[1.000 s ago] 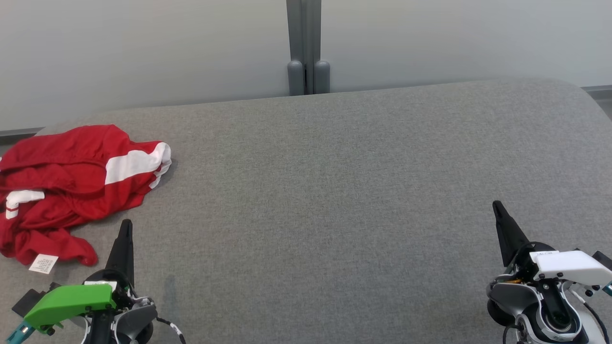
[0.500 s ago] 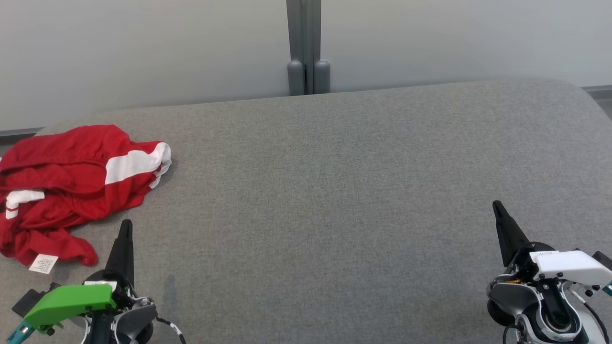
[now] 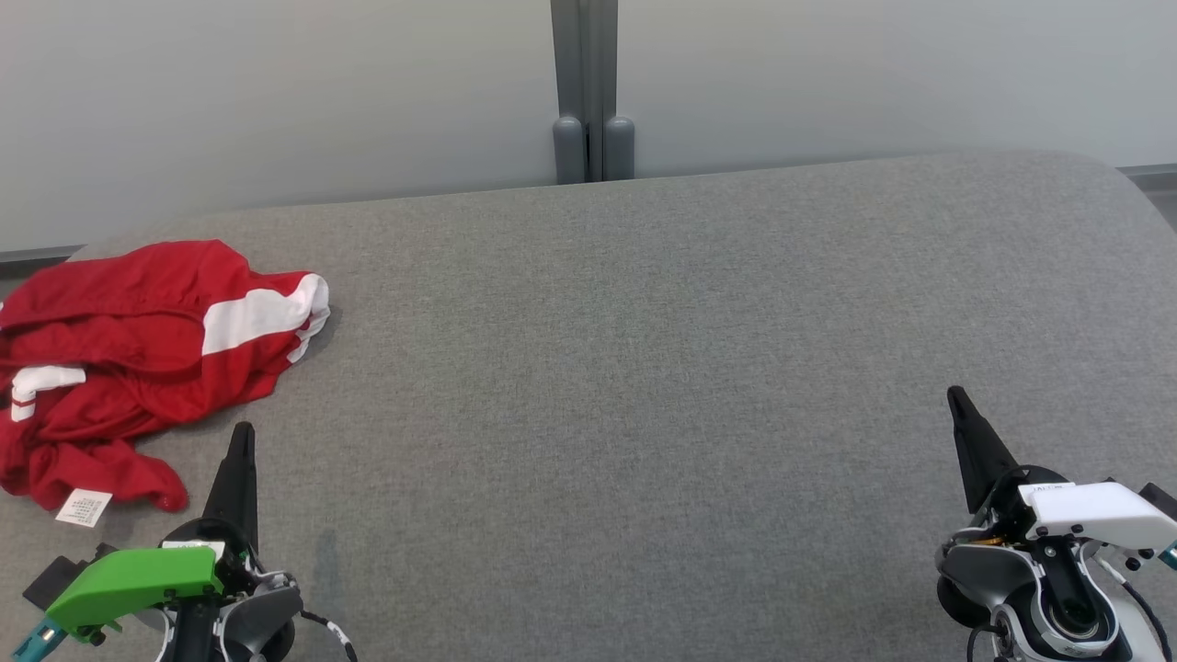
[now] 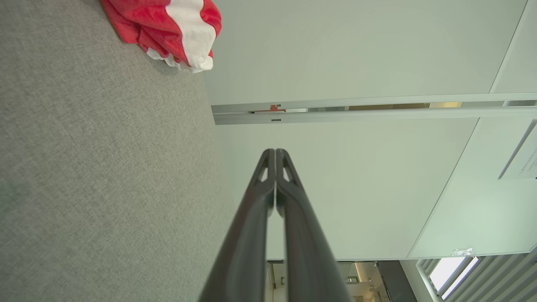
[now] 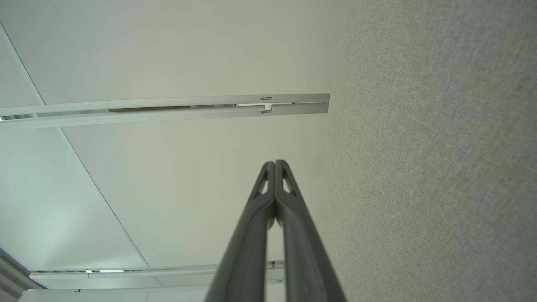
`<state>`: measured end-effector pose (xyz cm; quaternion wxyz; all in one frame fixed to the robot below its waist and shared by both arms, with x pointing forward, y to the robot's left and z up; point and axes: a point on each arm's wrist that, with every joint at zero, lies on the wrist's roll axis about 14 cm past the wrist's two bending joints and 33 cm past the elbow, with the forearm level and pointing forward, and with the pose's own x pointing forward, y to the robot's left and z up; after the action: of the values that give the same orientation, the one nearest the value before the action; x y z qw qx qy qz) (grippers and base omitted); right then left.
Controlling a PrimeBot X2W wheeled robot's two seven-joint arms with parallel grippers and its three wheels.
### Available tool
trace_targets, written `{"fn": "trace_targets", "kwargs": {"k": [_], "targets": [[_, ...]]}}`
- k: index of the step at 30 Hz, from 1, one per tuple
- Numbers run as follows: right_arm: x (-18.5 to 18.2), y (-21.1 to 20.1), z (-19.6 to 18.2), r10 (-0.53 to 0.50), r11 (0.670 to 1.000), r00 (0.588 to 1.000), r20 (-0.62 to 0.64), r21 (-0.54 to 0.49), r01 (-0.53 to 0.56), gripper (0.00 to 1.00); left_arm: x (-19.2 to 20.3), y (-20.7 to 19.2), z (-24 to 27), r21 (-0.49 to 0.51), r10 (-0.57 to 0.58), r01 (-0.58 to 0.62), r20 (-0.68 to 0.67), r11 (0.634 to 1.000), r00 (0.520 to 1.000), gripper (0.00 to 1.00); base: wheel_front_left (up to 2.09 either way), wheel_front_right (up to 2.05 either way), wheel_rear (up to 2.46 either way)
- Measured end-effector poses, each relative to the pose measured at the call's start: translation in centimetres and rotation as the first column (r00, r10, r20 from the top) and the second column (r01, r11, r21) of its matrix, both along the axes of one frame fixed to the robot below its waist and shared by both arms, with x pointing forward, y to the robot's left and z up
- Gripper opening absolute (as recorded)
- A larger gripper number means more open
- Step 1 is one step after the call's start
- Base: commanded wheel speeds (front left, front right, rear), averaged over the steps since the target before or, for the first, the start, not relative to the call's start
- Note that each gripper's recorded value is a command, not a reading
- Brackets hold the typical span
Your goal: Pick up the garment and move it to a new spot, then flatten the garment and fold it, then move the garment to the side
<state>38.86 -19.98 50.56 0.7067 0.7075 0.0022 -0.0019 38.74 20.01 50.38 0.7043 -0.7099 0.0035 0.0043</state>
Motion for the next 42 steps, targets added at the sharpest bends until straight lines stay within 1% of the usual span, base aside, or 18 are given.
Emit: {"fn": "trace_targets", "kwargs": {"k": [42], "targets": [[0.0,0.0,0.0,0.0,1.0,1.0,0.0,0.0,0.0,0.0,0.0,0.0,0.0,0.0,0.0,0.0,0.0,1.0,1.0,0.0,0.0,0.0,0.0]]}}
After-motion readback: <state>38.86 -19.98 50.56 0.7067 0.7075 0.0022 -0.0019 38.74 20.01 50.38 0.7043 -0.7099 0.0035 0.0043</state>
